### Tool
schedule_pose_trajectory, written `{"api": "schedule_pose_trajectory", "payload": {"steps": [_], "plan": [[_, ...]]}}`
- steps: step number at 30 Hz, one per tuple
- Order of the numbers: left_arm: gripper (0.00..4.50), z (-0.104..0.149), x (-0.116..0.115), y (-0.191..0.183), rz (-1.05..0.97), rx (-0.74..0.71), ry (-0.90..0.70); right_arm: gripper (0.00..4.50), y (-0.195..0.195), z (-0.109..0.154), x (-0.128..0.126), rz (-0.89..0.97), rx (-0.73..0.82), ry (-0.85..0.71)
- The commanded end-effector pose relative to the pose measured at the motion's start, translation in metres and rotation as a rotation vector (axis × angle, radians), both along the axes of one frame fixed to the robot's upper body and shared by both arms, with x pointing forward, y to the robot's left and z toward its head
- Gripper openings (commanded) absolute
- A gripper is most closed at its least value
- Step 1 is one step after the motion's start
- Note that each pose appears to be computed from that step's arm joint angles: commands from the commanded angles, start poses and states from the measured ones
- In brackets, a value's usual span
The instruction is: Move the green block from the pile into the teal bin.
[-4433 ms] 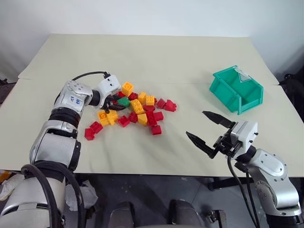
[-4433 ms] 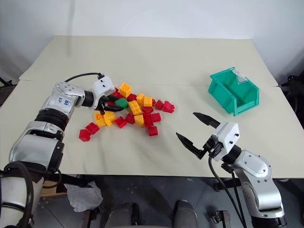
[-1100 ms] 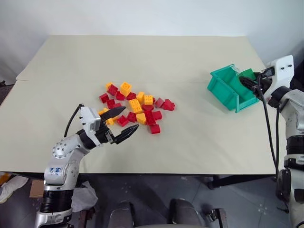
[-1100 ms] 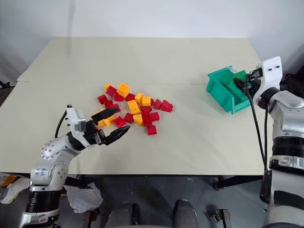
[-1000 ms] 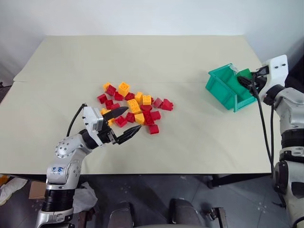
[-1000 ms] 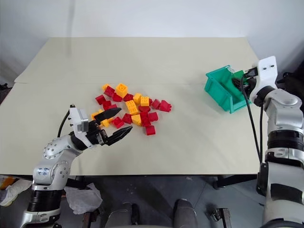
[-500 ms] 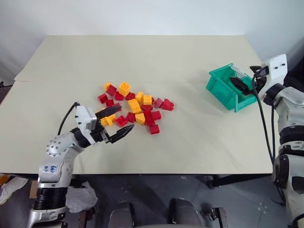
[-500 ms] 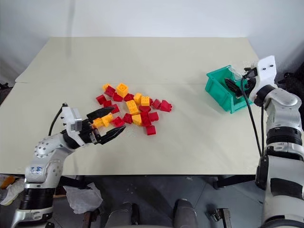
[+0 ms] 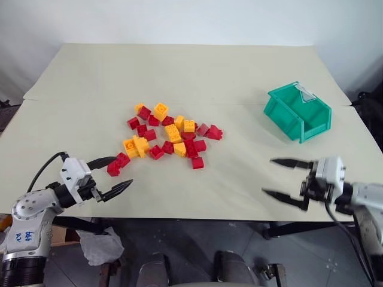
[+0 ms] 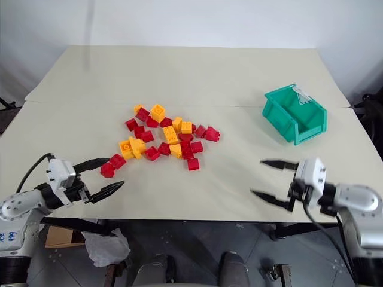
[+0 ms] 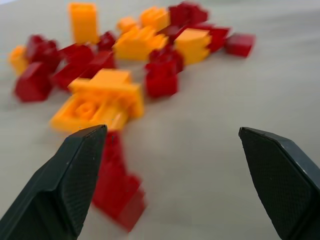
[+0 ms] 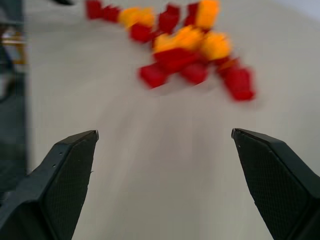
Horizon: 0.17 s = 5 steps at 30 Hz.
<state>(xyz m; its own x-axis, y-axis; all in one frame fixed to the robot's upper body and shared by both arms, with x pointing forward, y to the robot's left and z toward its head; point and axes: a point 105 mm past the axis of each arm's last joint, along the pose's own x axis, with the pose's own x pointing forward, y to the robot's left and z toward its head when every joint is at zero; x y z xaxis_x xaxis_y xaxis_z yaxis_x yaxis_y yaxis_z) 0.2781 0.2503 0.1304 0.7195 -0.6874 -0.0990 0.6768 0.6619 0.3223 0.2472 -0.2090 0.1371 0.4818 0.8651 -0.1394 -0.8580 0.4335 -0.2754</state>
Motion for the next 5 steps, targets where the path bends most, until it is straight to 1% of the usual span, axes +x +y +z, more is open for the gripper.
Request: {"api": "schedule_pose_trajectory", "payload": {"steps": [1,5], "plan": [[4.50,0.0084,0.0000,0.0020,0.026,0.004,-0.055,4.47,-0.0038,0.0080,-0.0034,-0.038,0.000,-0.072],[4.50,0.0082,0.0053,0.0025,0.082,-0.005,-0.065,4.47,-0.0090,0.0101,0.0025,-0.114,0.047,-0.101]]}}
